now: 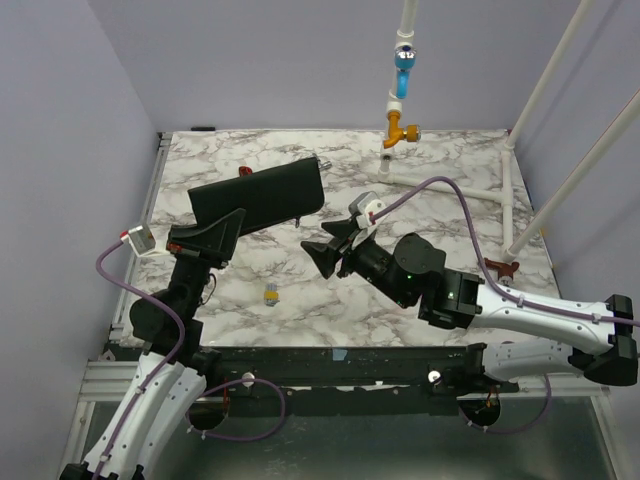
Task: Sort the hair-cutting tools
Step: Zip the hairdressing tool bag at the center of the board, then place the hairdressing tool bag at the center of the board.
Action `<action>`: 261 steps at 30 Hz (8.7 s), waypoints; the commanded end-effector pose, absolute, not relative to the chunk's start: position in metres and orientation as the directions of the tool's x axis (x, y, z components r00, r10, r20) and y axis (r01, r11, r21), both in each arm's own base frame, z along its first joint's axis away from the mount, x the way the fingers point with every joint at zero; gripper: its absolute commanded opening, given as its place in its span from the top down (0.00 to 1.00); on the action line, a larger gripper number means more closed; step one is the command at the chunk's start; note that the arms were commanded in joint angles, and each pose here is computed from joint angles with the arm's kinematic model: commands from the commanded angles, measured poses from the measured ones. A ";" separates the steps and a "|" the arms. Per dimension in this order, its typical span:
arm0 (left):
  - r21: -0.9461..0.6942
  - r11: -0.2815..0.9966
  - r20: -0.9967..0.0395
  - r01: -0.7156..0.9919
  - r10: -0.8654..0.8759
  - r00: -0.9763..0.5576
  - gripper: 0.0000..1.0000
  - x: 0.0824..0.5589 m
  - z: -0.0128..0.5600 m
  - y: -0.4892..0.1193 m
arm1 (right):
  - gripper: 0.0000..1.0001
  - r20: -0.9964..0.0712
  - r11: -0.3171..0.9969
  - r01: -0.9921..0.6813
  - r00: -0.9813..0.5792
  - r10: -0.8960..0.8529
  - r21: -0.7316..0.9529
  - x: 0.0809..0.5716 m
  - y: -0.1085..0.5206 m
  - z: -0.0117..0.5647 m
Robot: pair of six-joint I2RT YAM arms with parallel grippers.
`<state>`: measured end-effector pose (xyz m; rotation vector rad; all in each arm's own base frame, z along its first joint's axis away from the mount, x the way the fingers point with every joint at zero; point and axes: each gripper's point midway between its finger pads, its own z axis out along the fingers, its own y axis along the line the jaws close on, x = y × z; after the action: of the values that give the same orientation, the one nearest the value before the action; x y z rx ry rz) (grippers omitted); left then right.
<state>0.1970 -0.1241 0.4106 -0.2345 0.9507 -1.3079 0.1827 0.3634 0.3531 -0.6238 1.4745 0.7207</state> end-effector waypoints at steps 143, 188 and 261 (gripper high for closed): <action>-0.186 0.409 -0.865 0.893 -0.499 0.048 1.00 0.104 0.422 -0.168 | 0.99 -0.926 0.898 -0.373 0.366 -0.089 -0.234 0.201 0.258 0.428; -0.553 0.830 -0.631 -0.074 -0.475 -0.614 0.02 0.293 0.112 -0.177 | 0.04 -0.970 0.905 -0.392 -0.230 0.077 0.165 0.183 0.259 0.218; -0.535 0.814 -0.705 -0.227 -0.578 -0.412 0.01 0.227 0.135 -0.076 | 0.00 -0.761 0.622 -0.452 -0.490 0.426 0.639 0.216 0.263 0.202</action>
<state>0.2219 -0.0983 0.1213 -0.4630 2.0351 -0.5524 0.2124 0.2664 0.1850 -0.0189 1.8719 1.0437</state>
